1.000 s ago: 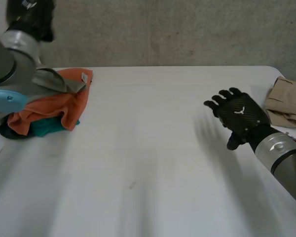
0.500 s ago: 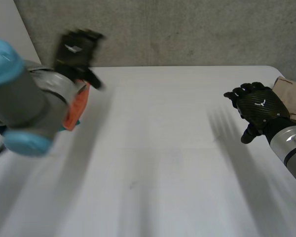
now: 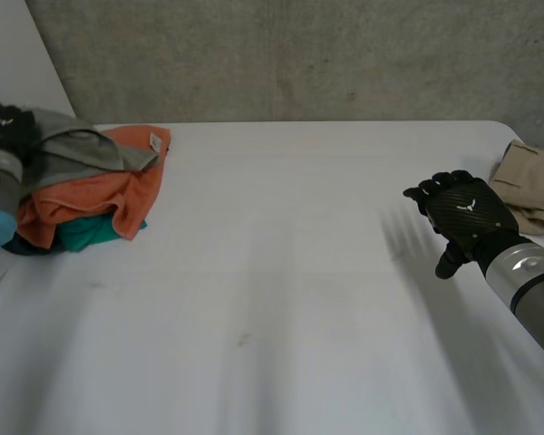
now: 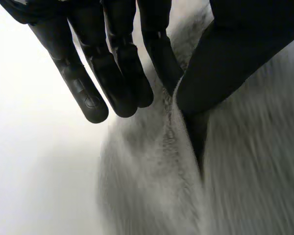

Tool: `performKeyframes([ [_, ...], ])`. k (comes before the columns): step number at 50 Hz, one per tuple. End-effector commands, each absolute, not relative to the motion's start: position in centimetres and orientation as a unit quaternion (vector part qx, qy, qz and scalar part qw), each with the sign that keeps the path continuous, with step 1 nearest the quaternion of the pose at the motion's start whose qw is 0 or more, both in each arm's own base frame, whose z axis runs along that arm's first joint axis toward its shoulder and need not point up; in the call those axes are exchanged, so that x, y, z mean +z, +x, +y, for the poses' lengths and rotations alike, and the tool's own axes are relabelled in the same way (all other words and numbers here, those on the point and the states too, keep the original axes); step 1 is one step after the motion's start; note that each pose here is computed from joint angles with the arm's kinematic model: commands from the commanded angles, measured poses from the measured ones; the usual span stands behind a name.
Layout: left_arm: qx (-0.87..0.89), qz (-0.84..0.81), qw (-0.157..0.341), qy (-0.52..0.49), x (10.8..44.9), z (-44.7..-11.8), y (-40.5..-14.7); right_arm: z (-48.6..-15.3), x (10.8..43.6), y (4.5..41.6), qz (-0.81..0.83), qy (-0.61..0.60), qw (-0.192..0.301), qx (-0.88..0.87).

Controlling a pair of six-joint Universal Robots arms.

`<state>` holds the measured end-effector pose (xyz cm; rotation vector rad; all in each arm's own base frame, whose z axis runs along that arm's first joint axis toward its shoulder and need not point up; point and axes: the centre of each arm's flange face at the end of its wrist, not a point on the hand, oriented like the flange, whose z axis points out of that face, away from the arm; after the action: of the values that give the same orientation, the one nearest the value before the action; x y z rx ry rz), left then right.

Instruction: Fold the laundry.

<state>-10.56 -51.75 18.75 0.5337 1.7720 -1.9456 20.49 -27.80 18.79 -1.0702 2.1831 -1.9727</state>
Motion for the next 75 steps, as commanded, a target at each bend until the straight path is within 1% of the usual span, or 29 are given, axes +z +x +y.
performKeyframes([
  [1, -0.785, 0.570, 0.160, 0.183, 30.3, -45.7, -17.1, -27.9, 19.0, 20.4, 0.696, -0.340, 0.004, -0.633],
  [4, -0.812, 0.550, 0.107, 0.161, 33.9, -42.7, -18.7, -27.9, 18.9, 20.4, 0.697, -0.339, 0.003, -0.632],
  [5, -0.827, 0.539, 0.056, 0.148, 36.0, -40.2, -20.2, -27.9, 18.9, 20.4, 0.698, -0.338, 0.002, -0.631],
  [7, -0.837, 0.530, -0.007, 0.136, 37.8, -37.3, -21.9, -27.9, 18.9, 20.4, 0.697, -0.338, 0.001, -0.632],
  [8, -0.839, 0.526, -0.033, 0.134, 38.4, -36.1, -22.6, -28.0, 19.0, 20.4, 0.696, -0.337, 0.000, -0.634],
  [9, -0.839, 0.522, -0.085, 0.129, 39.2, -33.7, -23.9, -28.0, 19.0, 20.4, 0.696, -0.337, 0.000, -0.634],
  [12, -0.826, 0.527, -0.157, 0.126, 39.3, -30.6, -25.5, -28.0, 19.2, 20.3, 0.695, -0.335, -0.002, -0.636],
  [16, -0.759, 0.566, -0.282, 0.156, 35.5, -25.3, -29.5, -28.1, 19.3, 20.3, 0.695, -0.334, -0.003, -0.637],
  [19, -0.721, 0.577, -0.338, 0.182, 33.3, -22.6, -31.9, -28.1, 19.3, 20.2, 0.694, -0.333, -0.005, -0.638],
  [20, -0.698, 0.583, -0.365, 0.200, 31.4, -21.2, -33.6, -28.2, 19.3, 20.1, 0.695, -0.331, -0.005, -0.638],
  [23, -0.664, 0.597, -0.389, 0.226, 27.4, -20.1, -36.3, -28.4, 19.3, 19.9, 0.696, -0.328, -0.008, -0.639],
  [24, -0.642, 0.610, -0.396, 0.241, 24.6, -19.6, -37.8, -28.5, 19.4, 19.8, 0.697, -0.325, -0.011, -0.639],
  [28, -0.603, 0.640, -0.397, 0.264, 20.4, -19.1, -39.8, -28.9, 19.4, 19.2, 0.701, -0.318, -0.016, -0.639],
  [34, -0.585, 0.665, -0.383, 0.263, 20.3, -19.3, -39.2, -28.7, 19.4, 19.3, 0.703, -0.317, -0.013, -0.637],
  [38, -0.640, 0.639, -0.363, 0.223, 25.3, -21.8, -36.2, -28.7, 19.3, 19.3, 0.704, -0.316, -0.012, -0.635],
  [39, -0.660, 0.634, -0.348, 0.205, 26.7, -23.1, -34.4, -28.6, 19.4, 19.3, 0.704, -0.317, -0.011, -0.635],
  [42, -0.684, 0.630, -0.319, 0.184, 28.0, -24.7, -31.8, -27.5, 19.7, 19.8, 0.711, -0.326, -0.002, -0.624],
  [43, -0.695, 0.632, -0.293, 0.177, 28.4, -25.5, -30.0, -27.1, 19.8, 20.0, 0.714, -0.330, 0.003, -0.617],
  [46, -0.704, 0.642, -0.244, 0.181, 28.0, -25.9, -27.7, -25.2, 20.1, 21.1, 0.738, -0.346, 0.033, -0.578],
  [47, -0.704, 0.652, -0.207, 0.191, 27.2, -26.1, -26.4, -24.7, 20.2, 21.4, 0.747, -0.347, 0.043, -0.566],
  [48, -0.704, 0.652, -0.207, 0.191, 27.2, -26.1, -26.4, -24.3, 20.3, 21.6, 0.756, -0.344, 0.055, -0.554],
  [49, -0.699, 0.665, -0.158, 0.209, 25.7, -26.3, -24.9, -23.9, 20.4, 21.8, 0.765, -0.340, 0.067, -0.544],
  [52, -0.681, 0.685, -0.103, 0.238, 23.4, -26.3, -23.3, -22.7, 20.4, 22.4, 0.796, -0.314, 0.112, -0.505],
  [53, -0.671, 0.694, -0.079, 0.251, 22.3, -26.0, -22.6, -22.8, 19.8, 22.6, 0.805, -0.303, 0.123, -0.495],
  [56, -0.660, 0.700, -0.057, 0.265, 21.3, -25.5, -21.9, -23.3, 17.4, 23.1, 0.819, -0.296, 0.134, -0.473],
  [62, -0.649, 0.714, -0.068, 0.254, 20.5, -25.1, -21.7, -23.2, 14.4, 25.4, 0.810, -0.332, 0.137, -0.463],
  [69, -0.643, 0.724, -0.111, 0.225, 20.4, -24.5, -22.2, -24.9, 13.9, 25.7, 0.786, -0.347, 0.063, -0.508],
  [72, -0.641, 0.724, -0.135, 0.217, 20.5, -24.0, -22.9, -25.0, 15.8, 26.7, 0.749, -0.348, 0.059, -0.560],
  [75, -0.638, 0.724, -0.156, 0.211, 20.3, -23.5, -23.6, -23.1, 20.3, 28.6, 0.690, -0.361, 0.082, -0.622],
])
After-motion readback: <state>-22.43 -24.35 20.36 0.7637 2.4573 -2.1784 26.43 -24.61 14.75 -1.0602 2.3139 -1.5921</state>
